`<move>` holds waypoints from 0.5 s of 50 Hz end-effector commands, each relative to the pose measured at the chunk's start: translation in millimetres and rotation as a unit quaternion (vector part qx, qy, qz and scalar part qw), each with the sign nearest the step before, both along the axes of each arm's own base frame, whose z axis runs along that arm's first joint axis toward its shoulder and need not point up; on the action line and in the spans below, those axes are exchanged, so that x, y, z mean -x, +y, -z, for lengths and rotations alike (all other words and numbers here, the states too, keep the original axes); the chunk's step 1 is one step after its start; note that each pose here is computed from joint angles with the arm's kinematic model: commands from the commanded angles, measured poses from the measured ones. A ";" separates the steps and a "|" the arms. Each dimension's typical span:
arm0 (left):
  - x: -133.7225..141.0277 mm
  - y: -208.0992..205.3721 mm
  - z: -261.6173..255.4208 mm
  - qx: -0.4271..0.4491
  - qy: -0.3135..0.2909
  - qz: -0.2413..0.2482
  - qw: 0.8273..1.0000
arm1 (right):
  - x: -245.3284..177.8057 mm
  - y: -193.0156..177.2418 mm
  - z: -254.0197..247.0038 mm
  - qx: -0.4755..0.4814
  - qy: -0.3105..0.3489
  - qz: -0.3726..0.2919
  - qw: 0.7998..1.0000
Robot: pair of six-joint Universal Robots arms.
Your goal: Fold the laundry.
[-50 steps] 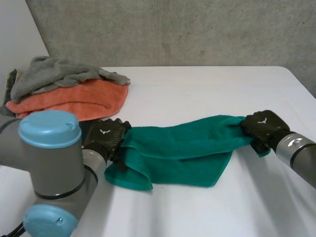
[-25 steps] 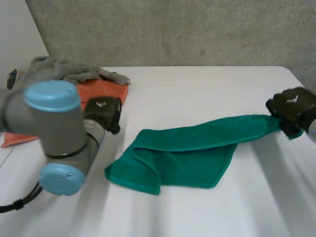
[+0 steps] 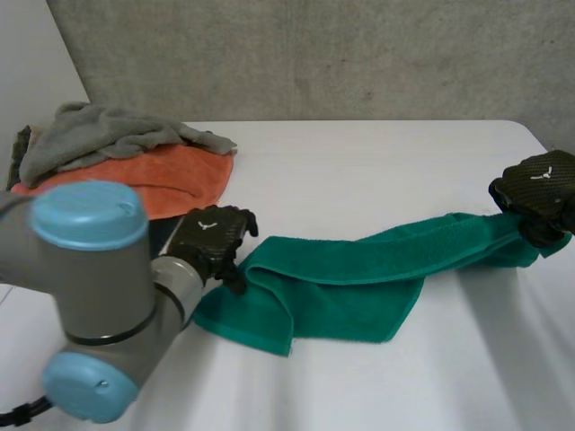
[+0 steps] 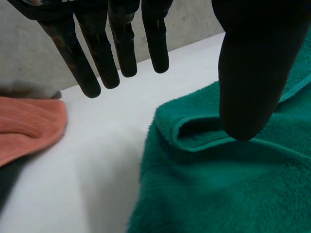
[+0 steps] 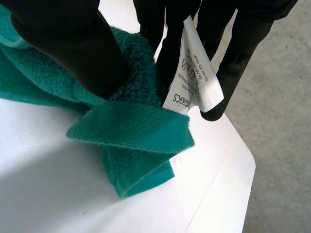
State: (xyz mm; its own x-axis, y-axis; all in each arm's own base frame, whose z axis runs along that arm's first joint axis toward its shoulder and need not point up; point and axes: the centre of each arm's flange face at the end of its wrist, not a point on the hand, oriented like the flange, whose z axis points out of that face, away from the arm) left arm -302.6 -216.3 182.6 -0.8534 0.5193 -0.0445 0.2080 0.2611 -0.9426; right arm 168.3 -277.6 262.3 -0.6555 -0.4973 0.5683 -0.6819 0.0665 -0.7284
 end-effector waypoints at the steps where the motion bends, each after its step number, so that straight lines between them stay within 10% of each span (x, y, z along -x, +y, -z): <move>1: 31.4 -6.1 28.9 -0.004 0.005 0.027 1.000 | 3.9 -2.2 3.9 -0.006 -0.015 0.014 1.000; 15: 50.4 -36.6 61.9 0.021 -0.048 0.036 0.998 | 10.7 -3.3 8.4 -0.015 -0.020 0.026 0.999; 25: 24.0 -40.0 -11.1 0.084 -0.026 -0.024 0.996 | 25.7 -8.2 -7.9 0.014 -0.008 0.050 0.999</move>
State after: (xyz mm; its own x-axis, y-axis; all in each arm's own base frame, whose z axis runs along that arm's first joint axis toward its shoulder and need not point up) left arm -343.0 -262.6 143.6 -0.8394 0.5171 -0.1675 0.2938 0.1724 -0.9402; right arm 151.6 -283.6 256.6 -0.7098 -0.4584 0.5348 -0.6488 0.1298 -0.7498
